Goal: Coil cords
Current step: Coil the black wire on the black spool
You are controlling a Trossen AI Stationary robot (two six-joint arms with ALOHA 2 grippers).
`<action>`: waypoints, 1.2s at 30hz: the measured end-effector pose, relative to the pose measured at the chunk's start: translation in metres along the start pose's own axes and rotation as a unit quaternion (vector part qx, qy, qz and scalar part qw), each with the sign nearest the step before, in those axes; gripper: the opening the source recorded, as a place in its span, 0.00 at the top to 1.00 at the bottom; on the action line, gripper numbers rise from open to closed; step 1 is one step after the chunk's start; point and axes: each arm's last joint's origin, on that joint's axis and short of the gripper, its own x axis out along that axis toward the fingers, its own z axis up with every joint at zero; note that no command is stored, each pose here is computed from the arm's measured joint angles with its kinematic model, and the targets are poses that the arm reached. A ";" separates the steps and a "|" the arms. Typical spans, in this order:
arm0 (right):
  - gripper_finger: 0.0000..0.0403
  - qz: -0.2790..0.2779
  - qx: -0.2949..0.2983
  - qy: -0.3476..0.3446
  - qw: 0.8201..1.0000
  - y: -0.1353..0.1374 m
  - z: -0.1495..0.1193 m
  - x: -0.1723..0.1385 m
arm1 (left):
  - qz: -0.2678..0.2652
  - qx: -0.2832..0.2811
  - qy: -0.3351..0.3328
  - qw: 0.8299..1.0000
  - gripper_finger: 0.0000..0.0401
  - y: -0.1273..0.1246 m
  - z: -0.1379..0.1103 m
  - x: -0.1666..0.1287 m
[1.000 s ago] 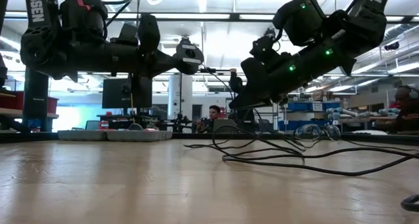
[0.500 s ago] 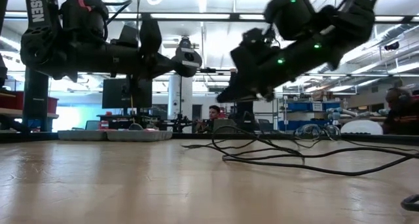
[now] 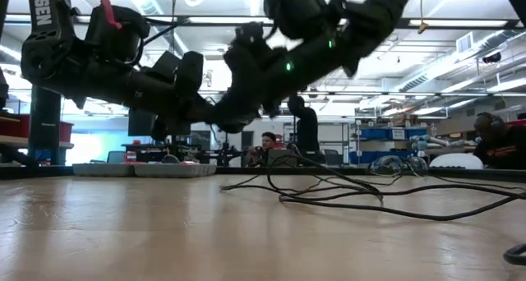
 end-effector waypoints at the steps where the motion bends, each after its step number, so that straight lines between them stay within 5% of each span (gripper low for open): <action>1: 1.00 -0.003 -0.004 0.003 1.000 -0.002 0.006 -0.005 | -0.001 0.003 0.005 1.000 1.00 -0.001 -0.002 -0.001; 10: 1.00 -0.107 0.002 0.016 0.994 -0.040 0.044 -0.047 | -0.025 0.011 0.025 0.999 1.00 -0.009 -0.008 -0.006; 19: 1.00 -0.187 0.064 0.134 0.971 -0.054 0.024 -0.061 | -0.046 -0.013 -0.007 0.999 1.00 -0.013 -0.001 -0.007; 24: 1.00 -0.174 0.082 0.137 0.972 -0.045 -0.002 -0.060 | -0.046 -0.023 -0.025 0.998 1.00 -0.012 0.002 -0.009; 32: 0.95 -0.065 0.126 0.019 0.990 -0.020 -0.039 -0.052 | -0.015 -0.031 -0.050 0.998 1.00 -0.010 0.004 -0.010; 36: 0.92 -0.055 0.122 0.036 0.990 -0.012 -0.059 -0.052 | -0.003 -0.029 -0.052 0.998 1.00 -0.009 0.004 -0.010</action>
